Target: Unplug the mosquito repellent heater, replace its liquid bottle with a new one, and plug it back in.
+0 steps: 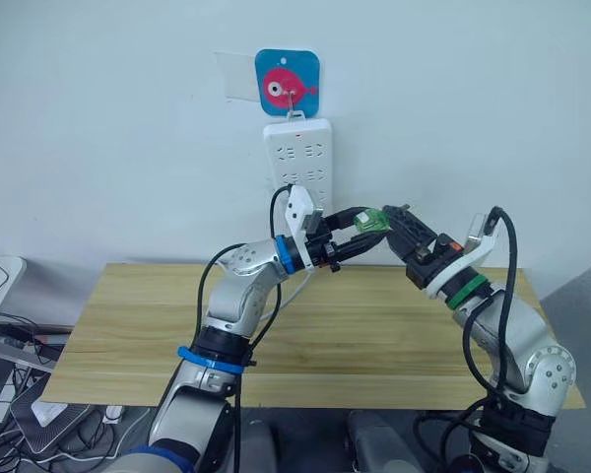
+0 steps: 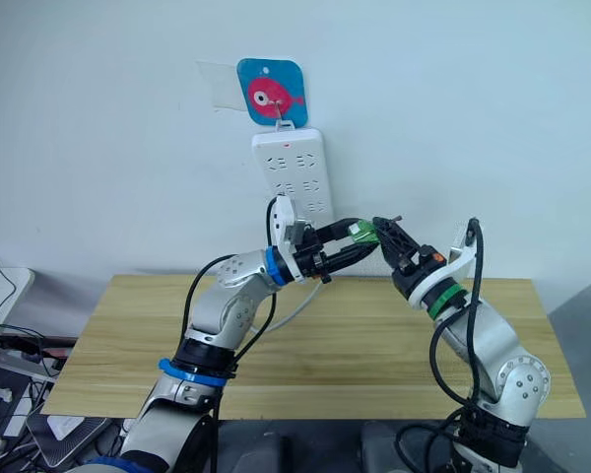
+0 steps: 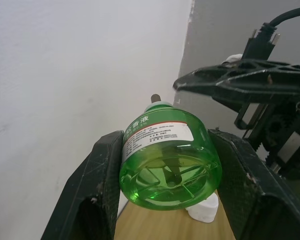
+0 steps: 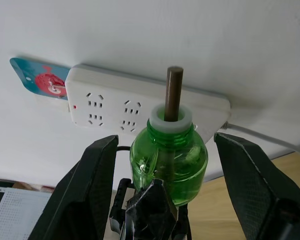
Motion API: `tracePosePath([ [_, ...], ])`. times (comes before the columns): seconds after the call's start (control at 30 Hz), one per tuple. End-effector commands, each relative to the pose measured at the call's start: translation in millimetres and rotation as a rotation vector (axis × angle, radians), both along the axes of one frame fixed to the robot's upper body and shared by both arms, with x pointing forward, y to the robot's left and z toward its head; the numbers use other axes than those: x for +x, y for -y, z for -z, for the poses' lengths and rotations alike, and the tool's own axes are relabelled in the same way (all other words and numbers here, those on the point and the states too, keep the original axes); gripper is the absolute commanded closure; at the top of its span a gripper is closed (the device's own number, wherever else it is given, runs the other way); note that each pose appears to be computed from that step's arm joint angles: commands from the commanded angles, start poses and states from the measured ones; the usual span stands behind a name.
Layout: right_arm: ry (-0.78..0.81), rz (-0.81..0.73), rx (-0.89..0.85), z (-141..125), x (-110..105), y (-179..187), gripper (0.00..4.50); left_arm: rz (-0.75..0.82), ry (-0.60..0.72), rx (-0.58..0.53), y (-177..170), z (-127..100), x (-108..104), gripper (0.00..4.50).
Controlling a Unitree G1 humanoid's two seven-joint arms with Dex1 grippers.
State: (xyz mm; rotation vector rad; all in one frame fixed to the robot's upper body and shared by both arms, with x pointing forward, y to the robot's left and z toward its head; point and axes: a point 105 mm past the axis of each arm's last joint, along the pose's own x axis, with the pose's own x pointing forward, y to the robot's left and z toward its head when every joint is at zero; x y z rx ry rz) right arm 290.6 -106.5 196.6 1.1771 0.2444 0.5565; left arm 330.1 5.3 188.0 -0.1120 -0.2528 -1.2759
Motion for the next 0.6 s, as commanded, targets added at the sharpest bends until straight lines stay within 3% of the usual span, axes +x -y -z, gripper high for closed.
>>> tracePosePath([
  [0.03,0.049,-0.008,0.028,-12.6,-3.3,-2.2,1.29,0.03,0.044,-0.015,2.5,-9.7,-9.2,2.24],
  [0.57,0.068,0.006,-0.007,-14.2,5.2,-3.2,1.29,0.036,0.045,-0.008,4.5,-7.3,-10.5,2.24],
  [0.6,0.069,0.006,-0.009,-14.1,5.2,-3.5,1.48,0.036,0.045,-0.009,4.7,-7.3,-10.6,2.24],
])
